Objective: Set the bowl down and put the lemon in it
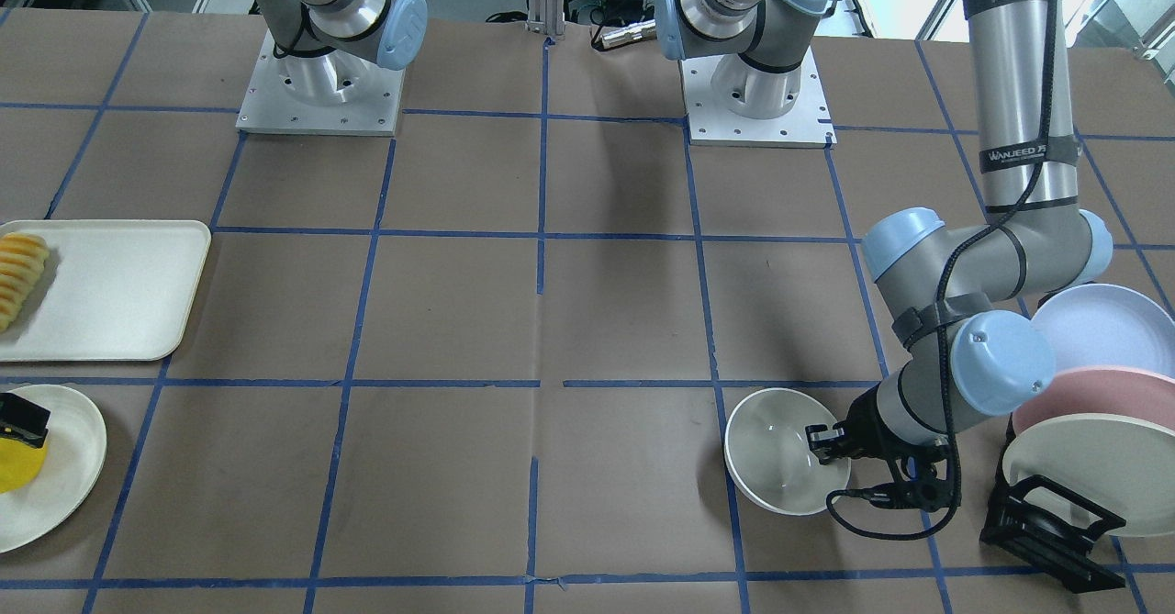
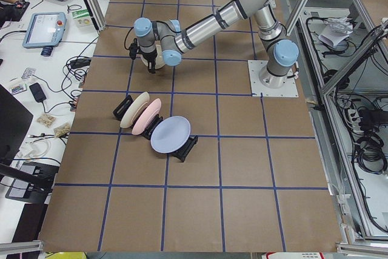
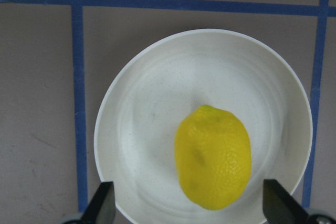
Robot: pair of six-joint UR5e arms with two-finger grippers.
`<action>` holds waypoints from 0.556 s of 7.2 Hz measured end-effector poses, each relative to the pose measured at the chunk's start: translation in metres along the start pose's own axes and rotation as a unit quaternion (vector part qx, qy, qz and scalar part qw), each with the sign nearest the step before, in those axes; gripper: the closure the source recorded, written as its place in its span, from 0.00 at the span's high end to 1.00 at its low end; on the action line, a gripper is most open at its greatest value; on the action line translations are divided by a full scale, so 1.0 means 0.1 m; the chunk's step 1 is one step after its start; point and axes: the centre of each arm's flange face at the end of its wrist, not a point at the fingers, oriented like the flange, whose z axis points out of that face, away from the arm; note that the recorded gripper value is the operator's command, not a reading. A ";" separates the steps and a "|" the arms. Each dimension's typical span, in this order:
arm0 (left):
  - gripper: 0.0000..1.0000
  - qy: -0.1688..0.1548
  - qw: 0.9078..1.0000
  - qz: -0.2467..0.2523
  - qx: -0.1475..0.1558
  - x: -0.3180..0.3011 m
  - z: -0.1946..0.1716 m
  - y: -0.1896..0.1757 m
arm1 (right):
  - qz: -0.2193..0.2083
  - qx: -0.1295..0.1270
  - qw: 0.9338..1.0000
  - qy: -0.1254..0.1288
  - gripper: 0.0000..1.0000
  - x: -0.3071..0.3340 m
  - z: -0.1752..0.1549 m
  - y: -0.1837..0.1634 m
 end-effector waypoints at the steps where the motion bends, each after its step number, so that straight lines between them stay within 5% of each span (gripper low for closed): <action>1: 0.00 0.002 1.000 -0.004 -0.001 -0.05 -0.02 0.00 | 0.000 0.005 1.000 0.002 1.00 0.12 0.11 0.00; 4: 0.00 0.023 1.000 -0.011 -0.005 0.06 -0.26 0.06 | -0.008 0.002 1.000 -0.004 1.00 0.23 0.39 -0.01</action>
